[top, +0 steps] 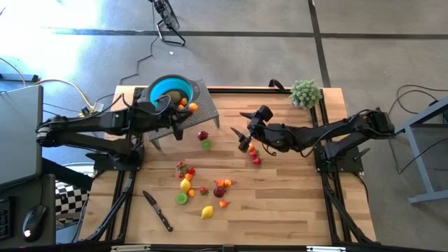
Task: Pick & Place Fruit
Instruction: Put the orange pear into the blue strainer bowl on the shelf
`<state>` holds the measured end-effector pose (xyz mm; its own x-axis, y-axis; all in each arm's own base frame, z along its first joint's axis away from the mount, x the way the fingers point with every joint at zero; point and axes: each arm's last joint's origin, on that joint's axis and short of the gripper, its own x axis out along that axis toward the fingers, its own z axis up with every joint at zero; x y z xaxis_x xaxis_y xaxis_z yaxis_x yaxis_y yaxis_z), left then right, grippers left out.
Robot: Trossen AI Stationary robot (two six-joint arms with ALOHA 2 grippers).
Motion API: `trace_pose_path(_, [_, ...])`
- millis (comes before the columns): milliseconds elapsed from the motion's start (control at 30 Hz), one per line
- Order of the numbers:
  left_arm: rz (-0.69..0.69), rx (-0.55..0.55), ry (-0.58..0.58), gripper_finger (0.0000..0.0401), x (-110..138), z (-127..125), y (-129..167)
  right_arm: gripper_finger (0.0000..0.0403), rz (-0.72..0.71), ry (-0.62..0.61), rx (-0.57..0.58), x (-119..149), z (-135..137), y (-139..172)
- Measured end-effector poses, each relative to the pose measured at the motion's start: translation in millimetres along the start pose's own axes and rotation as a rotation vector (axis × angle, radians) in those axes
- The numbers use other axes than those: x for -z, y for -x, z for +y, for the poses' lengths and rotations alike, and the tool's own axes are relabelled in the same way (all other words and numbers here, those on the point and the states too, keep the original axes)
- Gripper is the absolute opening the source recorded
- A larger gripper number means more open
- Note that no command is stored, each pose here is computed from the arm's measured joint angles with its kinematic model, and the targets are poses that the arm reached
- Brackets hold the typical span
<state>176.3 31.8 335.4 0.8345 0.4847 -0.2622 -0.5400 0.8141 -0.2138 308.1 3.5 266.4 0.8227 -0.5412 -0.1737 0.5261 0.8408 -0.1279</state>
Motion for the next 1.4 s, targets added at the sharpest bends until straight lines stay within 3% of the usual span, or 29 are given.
trace_pose_path(233, [0.073,-0.293,-0.042,0.0,-7,23,7,0.0297,0.019,-0.022,0.004,2,-5,-4])
trace_pose_path(533, [0.08,-0.516,-0.032,0.0,-12,54,2,0.0294,0.022,-0.02,0.004,2,-5,-4])
trace_pose_path(1067, [0.303,-0.489,0.139,0.0,-2,106,-36,0.0294,0.022,-0.02,0.006,3,-6,-4])
trace_pose_path(1400, [0.296,-0.496,0.15,0.0029,-2,112,-45,0.0294,0.033,-0.01,0.008,4,-6,-4])
